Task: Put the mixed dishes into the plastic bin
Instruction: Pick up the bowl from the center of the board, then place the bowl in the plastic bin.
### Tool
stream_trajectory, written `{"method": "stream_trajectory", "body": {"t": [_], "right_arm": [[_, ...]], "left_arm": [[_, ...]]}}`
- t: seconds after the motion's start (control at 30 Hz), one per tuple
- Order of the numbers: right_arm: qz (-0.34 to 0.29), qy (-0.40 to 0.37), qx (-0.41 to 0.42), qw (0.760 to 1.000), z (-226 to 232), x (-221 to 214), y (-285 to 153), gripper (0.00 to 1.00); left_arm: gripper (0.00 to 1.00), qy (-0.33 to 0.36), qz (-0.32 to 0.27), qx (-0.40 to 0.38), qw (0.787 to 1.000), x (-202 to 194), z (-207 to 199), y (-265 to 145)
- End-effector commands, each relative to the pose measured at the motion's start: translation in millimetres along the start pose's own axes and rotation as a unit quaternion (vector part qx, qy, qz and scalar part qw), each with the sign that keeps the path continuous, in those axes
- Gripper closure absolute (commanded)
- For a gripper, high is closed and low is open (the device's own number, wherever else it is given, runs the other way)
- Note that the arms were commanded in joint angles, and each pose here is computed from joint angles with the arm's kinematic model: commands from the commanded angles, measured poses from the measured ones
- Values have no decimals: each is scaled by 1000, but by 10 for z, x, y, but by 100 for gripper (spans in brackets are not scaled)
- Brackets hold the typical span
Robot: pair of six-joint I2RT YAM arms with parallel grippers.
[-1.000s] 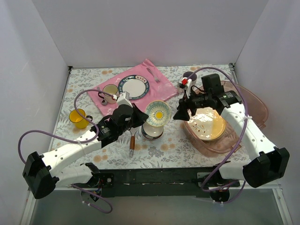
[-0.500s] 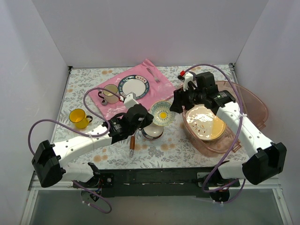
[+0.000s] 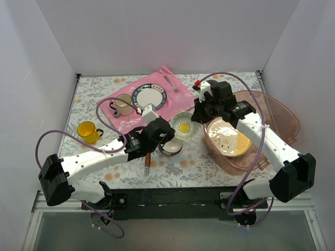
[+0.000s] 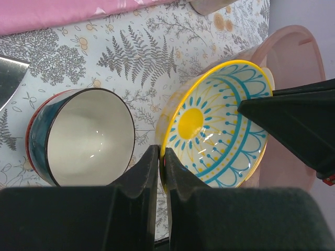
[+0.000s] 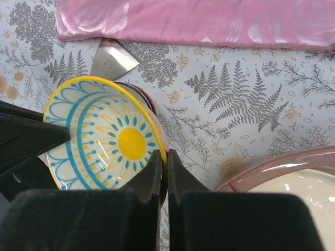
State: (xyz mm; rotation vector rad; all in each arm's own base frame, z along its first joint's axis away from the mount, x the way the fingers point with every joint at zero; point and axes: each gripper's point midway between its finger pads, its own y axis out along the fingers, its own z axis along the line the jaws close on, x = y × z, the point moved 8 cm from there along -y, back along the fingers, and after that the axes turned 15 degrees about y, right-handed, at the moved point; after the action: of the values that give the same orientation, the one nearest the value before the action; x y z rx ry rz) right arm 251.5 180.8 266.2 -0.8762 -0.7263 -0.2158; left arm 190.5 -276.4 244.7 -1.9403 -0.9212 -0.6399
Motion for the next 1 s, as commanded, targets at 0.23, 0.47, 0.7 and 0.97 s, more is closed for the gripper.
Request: {"method": "stream_trajectory", "body": {"t": [0.23, 0.47, 0.7, 0.97], "right_arm": [[-17, -71, 90, 993, 78, 206, -204, 99], [-51, -99, 199, 974, -184, 258, -626, 99], [-121, -82, 191, 971, -521, 231, -978, 99], [-229, 11, 77, 970, -1181, 153, -1507, 99]], "left_arm": [[30, 29, -49, -134, 989, 218, -136, -354], [2, 65, -94, -253, 961, 308, -119, -707], [2, 112, -107, -261, 953, 365, -26, -855], [2, 121, -97, -219, 963, 277, 256, -895]]}}
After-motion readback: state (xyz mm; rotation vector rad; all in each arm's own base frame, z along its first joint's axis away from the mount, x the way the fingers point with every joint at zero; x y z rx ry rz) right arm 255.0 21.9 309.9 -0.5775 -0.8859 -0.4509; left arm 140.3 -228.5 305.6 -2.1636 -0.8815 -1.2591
